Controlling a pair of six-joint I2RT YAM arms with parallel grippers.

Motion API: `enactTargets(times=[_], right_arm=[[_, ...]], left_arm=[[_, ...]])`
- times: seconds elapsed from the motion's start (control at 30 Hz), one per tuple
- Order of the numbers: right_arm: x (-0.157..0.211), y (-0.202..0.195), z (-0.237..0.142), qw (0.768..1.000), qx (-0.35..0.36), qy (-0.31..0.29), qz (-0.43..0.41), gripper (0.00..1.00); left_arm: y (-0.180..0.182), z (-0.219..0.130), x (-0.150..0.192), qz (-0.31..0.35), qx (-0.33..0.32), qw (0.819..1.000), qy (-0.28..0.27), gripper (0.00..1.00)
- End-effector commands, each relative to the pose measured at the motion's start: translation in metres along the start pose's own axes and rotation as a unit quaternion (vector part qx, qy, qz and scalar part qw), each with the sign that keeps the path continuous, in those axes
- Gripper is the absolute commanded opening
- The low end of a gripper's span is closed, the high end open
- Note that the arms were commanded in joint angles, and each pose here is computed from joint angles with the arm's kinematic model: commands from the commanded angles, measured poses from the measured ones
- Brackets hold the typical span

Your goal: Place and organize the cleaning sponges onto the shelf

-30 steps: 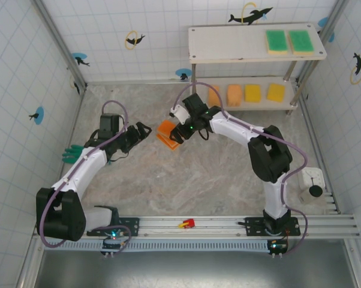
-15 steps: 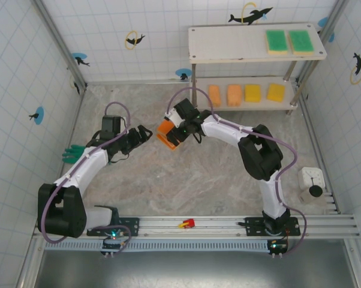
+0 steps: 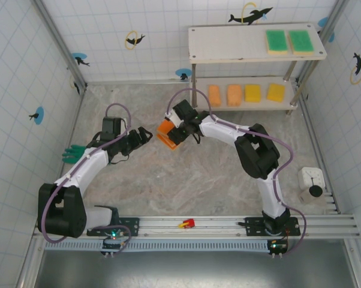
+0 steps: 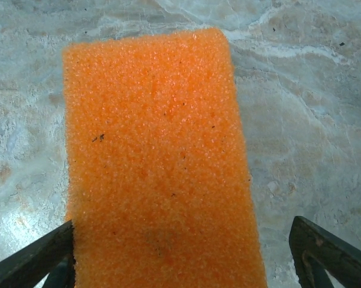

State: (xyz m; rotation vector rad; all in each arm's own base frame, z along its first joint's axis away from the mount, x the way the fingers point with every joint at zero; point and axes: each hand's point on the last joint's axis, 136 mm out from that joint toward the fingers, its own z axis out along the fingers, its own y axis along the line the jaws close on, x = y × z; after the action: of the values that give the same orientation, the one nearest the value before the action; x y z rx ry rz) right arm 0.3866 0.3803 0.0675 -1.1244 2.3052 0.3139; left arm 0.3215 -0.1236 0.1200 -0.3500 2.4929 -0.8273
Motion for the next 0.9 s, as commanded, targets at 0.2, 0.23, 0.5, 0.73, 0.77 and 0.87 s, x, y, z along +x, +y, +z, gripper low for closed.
enactTargets(times=[0.2,0.23,0.5,0.73,0.77,0.87], right_arm=[[-0.014,0.000,0.004,1.000,0.004,-0.014,-0.002,0.76],[-0.014,0.000,0.003,1.000,0.003,-0.014,-0.002,0.75],[-0.015,0.003,-0.004,1.000,-0.006,-0.013,0.000,0.65],[-0.016,0.004,-0.012,1.000,-0.023,-0.015,0.013,0.59],[-0.015,0.005,-0.012,0.999,-0.026,-0.015,0.015,0.59],[-0.016,0.004,-0.016,0.999,-0.031,-0.016,0.021,0.57]], left_arm=[[0.005,-0.004,0.001,0.011,-0.005,1.000,-0.008,0.97],[0.005,-0.004,0.001,0.011,-0.006,1.000,-0.008,0.97],[0.006,-0.003,0.001,0.010,-0.006,1.000,-0.009,0.97],[0.006,-0.001,0.002,0.011,-0.005,1.000,-0.006,0.97],[0.007,-0.001,0.002,0.011,-0.006,1.000,-0.007,0.97],[0.006,-0.001,0.002,0.011,-0.005,1.000,-0.006,0.97]])
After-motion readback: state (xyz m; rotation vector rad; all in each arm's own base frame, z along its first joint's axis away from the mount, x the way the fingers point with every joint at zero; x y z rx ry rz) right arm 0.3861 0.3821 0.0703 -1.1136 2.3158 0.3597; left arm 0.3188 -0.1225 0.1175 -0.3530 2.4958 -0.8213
